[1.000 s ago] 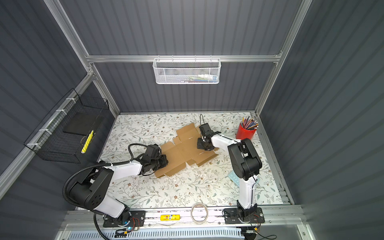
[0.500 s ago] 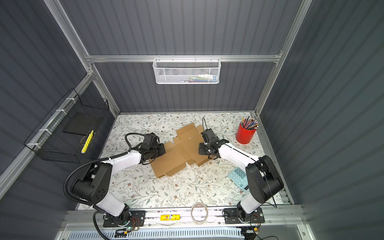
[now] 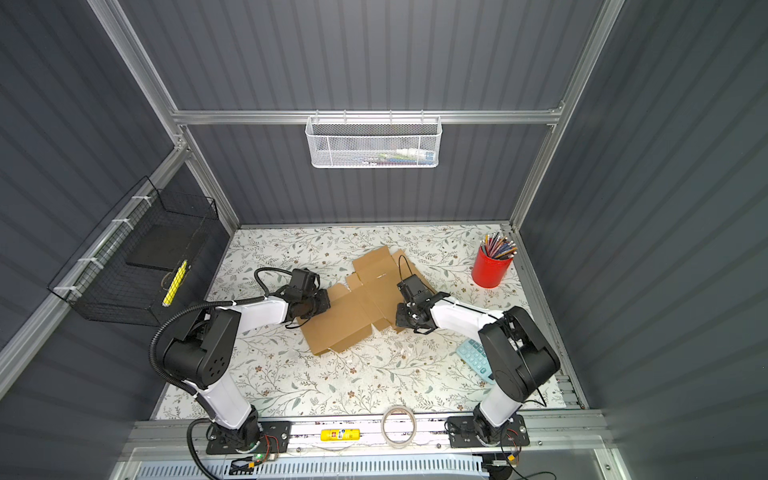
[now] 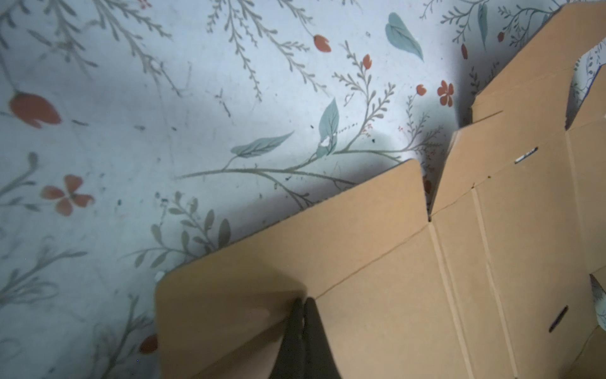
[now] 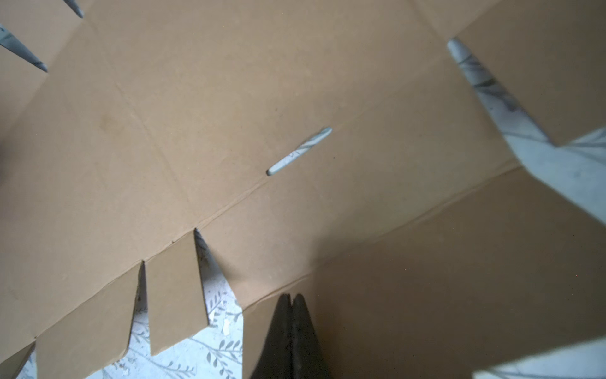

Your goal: Fold the paper box

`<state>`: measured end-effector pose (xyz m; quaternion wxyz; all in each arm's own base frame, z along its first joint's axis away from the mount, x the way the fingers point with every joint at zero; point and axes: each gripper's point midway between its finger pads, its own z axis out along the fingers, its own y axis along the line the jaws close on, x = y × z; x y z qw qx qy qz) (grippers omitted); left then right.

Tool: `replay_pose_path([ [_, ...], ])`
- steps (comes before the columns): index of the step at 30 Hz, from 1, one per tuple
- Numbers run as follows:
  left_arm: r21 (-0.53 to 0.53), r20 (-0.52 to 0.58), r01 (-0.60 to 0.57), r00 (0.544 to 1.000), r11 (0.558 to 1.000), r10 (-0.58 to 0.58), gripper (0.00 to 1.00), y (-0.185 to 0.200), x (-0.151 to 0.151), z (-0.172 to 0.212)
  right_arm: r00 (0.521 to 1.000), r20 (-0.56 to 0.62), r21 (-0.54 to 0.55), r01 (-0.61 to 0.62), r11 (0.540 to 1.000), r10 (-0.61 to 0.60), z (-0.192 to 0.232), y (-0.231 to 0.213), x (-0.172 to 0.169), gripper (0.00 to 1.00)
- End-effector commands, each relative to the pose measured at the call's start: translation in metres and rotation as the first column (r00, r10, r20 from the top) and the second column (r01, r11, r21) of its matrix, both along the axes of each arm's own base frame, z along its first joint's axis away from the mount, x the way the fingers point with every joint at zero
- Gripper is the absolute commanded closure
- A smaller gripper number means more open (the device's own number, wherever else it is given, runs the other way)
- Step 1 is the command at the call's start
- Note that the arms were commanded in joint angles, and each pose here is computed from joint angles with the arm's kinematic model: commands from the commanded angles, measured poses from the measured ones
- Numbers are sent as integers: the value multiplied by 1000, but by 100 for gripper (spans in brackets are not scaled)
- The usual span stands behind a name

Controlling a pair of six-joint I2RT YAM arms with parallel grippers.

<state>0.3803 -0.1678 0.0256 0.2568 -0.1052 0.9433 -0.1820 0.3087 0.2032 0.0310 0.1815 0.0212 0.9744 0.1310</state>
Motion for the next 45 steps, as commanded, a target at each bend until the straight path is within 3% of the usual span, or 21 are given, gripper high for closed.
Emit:
replay_pose_path([
  [1,11,-44,-7,999,1000,8,100,8,-16,-15,1000,-9,16,2,1000,-2,-3,7,7,98],
  [18,-63,-90,-77,993,995,71,100,22,-65,-21,998,-54,-14,-19,1000,18,-29,4,46,99],
  [23,-150,-114,-93,991,984,76,100,12,-78,-24,996,-65,-27,-57,998,55,-32,11,65,99],
  [32,-199,-114,-52,993,979,30,100,-19,-98,-19,995,-4,-20,-102,995,102,-15,27,110,97],
  [37,-222,-97,-42,995,974,21,100,-26,-100,-8,993,31,-37,-113,993,114,3,27,124,94],
  [45,-98,4,8,1000,995,-7,97,-17,-69,35,989,100,-45,-102,994,106,36,18,119,80],
])
